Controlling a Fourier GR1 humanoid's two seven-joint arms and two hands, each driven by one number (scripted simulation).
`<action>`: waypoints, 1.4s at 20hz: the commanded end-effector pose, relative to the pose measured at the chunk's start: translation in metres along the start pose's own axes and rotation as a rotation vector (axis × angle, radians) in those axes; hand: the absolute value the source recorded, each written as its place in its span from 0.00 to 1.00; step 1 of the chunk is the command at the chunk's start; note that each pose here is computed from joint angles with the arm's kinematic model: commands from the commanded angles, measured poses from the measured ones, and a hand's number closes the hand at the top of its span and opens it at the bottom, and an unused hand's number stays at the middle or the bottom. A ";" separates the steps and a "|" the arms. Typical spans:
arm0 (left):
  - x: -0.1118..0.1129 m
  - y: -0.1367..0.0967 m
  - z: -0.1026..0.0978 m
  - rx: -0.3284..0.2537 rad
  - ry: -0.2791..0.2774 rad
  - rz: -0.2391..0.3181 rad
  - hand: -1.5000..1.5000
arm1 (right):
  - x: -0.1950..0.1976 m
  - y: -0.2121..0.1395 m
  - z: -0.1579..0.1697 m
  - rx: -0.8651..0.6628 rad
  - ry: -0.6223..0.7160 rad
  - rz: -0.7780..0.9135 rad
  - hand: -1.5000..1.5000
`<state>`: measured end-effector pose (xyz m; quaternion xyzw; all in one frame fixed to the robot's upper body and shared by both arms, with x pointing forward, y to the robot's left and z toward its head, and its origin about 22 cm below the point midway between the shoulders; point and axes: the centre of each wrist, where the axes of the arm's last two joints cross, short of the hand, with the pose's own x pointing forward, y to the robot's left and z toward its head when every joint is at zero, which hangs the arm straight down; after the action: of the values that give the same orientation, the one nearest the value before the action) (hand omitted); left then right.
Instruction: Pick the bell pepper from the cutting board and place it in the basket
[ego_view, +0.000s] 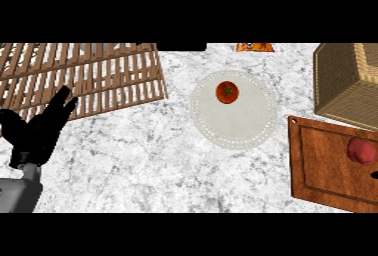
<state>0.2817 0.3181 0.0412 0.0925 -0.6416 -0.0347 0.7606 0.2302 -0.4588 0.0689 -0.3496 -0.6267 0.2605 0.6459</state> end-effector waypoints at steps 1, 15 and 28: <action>-0.005 -0.004 -0.011 0.004 0.006 0.012 0.50 | -0.010 0.016 -0.021 0.060 0.045 0.037 0.00; 0.008 -0.005 0.007 -0.003 0.014 0.020 0.50 | -0.040 0.040 -0.005 0.101 0.022 0.041 0.00; -0.003 -0.005 0.001 -0.003 0.017 -0.005 0.50 | -0.039 0.033 -0.006 0.124 0.002 0.087 0.00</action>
<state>0.2796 0.3204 0.0374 0.0961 -0.6423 -0.0317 0.7597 0.2319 -0.4666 0.0195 -0.3208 -0.6060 0.3193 0.6541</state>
